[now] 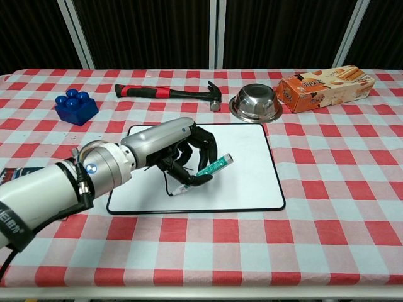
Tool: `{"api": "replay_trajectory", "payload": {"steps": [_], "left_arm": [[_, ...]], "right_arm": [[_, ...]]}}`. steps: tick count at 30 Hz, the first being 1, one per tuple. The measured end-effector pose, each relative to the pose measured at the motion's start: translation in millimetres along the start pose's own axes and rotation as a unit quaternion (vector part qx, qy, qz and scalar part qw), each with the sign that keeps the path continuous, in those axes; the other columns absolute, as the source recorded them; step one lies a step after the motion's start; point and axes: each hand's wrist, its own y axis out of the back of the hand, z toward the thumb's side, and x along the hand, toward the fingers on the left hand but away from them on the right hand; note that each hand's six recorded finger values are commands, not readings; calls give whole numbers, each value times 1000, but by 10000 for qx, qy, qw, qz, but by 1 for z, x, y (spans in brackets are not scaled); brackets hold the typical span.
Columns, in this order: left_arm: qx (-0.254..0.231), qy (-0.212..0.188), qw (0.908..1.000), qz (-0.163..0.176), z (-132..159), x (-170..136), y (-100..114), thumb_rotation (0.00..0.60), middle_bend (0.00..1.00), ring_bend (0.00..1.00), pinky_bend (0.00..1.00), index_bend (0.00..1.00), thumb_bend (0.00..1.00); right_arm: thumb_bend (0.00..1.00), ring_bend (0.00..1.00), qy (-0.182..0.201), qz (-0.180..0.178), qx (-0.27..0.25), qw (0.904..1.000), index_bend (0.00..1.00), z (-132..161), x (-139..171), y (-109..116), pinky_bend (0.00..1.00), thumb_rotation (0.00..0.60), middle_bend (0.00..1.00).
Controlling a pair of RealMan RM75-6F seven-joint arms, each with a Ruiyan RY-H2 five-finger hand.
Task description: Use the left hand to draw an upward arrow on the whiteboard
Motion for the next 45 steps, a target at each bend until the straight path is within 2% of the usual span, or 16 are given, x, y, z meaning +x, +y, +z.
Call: {"api": "replay_trajectory", "payload": {"steps": [5,8,11,14,19,21,24,28,30,33,36,39,42,44,45], "left_arm": [[270,-107,9991,311,4,1,31,600,568,776,978,543,390],[591,-19,9974,402,-7,0,52,600,566,776,978,541,390],[1122,152,9929,366,-23,-3,70,600,565,776,973,538,390],[1758,344,9835,243,-38,-7,80,600,561,774,968,532,393],[2788,895,9561,-78,-70,-17,97,600,559,774,966,531,398],[2954,1188,9477,-196,-85,-22,103,600,559,773,966,531,399],[2955,1555,9421,-296,-103,-29,111,600,557,771,964,531,399],[3179,1858,9290,-376,-121,-37,121,600,547,766,957,520,399],[3297,2039,9209,-410,-133,-40,126,600,518,750,949,475,396],[3401,2168,9139,-462,-140,-44,128,600,409,673,917,318,350],[3479,2155,9116,-379,-138,-45,130,600,326,572,899,240,333],[3409,2161,9146,-239,-135,-50,135,600,266,445,852,196,333],[3248,2157,9208,-74,-131,-61,140,600,259,433,805,192,332],[3133,2184,9240,181,-130,-71,148,600,259,414,721,192,329],[3049,2222,9252,413,-130,-82,156,600,259,388,645,192,325]], "right_arm": [[201,0,19,-62,-14,10000,0,0,2,2,82,600,114],[201,0,11,-78,-26,10000,0,0,3,3,82,600,114],[201,0,-2,-61,-35,10000,0,0,3,1,82,600,114],[201,0,19,-33,-47,10000,0,1,1,-1,82,600,114],[202,0,48,-30,-50,10000,0,3,-1,-2,82,600,114],[201,0,34,-21,-45,10000,0,3,-1,-3,82,600,114],[201,0,3,-7,-40,10000,0,2,0,-3,82,600,114],[201,0,1,-34,-40,10000,0,3,1,-2,82,600,114],[202,0,4,-38,-43,10000,0,3,2,-3,82,600,114],[202,0,5,-47,-42,10000,0,4,3,-2,82,600,115],[202,0,12,-70,-38,10000,0,4,4,-1,83,600,115],[202,0,13,-113,-52,9999,0,4,6,1,86,600,116],[202,0,-39,-163,-92,9998,0,-1,9,3,88,600,116],[202,0,-104,-171,-105,9997,0,-6,11,4,88,600,115],[202,0,-140,-166,-100,9997,0,-10,13,4,88,600,114]]}}
